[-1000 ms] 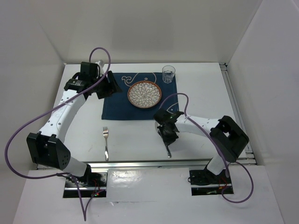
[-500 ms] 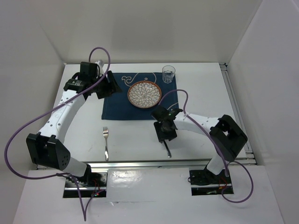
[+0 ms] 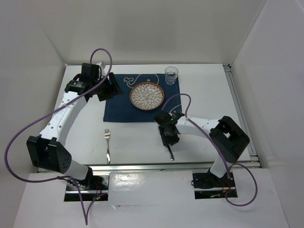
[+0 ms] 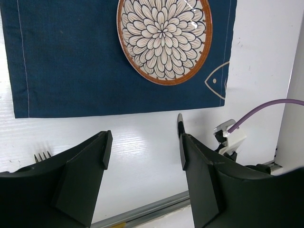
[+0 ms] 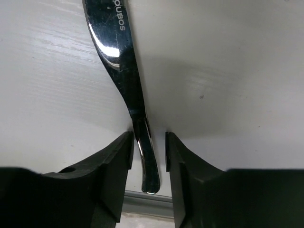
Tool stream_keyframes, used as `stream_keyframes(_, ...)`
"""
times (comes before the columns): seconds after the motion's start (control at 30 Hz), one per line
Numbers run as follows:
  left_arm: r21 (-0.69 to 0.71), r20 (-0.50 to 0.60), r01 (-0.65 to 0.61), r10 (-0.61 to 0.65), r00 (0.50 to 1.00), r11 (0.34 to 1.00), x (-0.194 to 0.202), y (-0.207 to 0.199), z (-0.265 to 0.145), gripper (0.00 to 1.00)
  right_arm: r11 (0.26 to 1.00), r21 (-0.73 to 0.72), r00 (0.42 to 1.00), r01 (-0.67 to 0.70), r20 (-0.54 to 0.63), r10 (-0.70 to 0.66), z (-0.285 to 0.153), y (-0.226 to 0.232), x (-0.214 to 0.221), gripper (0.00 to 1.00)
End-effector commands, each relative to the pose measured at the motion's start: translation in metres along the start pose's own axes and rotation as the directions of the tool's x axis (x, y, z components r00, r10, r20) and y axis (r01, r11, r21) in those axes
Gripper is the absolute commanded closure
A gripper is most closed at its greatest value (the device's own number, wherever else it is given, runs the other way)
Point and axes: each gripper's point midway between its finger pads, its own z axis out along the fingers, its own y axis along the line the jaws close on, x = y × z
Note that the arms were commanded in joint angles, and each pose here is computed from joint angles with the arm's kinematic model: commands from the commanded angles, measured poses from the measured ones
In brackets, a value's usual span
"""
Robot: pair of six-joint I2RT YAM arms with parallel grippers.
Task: Set the dinner table for one person
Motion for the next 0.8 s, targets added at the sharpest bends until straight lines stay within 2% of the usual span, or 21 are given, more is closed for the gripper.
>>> stream_keyframes(0.0,0.020,0.058,-0.016,0.015,0.998,1.000,-0.016,-0.011,-0.015,0.24,0.999,0.034,1.000,-0.031,0.001,0.031,0.021,-0.005,0.011,0.59)
stream_keyframes(0.03,0.020,0.058,-0.016,0.015,0.998,1.000,-0.016,-0.011,-0.015,0.24,0.999,0.037,1.000,-0.020,-0.007,0.020,0.022,-0.004,0.016,0.62)
stream_keyframes(0.07,0.020,0.058,-0.016,0.015,0.998,1.000,-0.016,-0.011,-0.015,0.24,0.999,0.051,1.000,-0.019,-0.006,0.019,0.025,-0.005,0.017,0.76)
stream_keyframes(0.1,0.020,0.058,-0.016,0.015,0.998,1.000,-0.016,-0.011,-0.015,0.24,0.998,0.059,1.000,-0.019,-0.001,0.019,0.025,-0.006,0.016,0.82)
stream_keyframes(0.2,0.020,0.058,-0.016,0.015,0.998,1.000,-0.016,-0.011,-0.015,0.24,0.998,0.062,1.000,-0.009,0.006,0.008,0.020,0.000,0.015,0.98)
stream_keyframes(0.23,0.020,0.058,-0.016,0.015,0.998,1.000,-0.016,-0.011,-0.015,0.24,0.998,0.063,1.000,-0.008,0.005,0.008,0.018,0.001,0.014,1.00)
stream_keyframes(0.77,0.032,0.061,-0.019,0.017,0.998,0.999,-0.018,-0.015,-0.019,0.24,0.997,-0.011,0.993,0.078,0.093,-0.077,-0.042,0.013,-0.010,1.00)
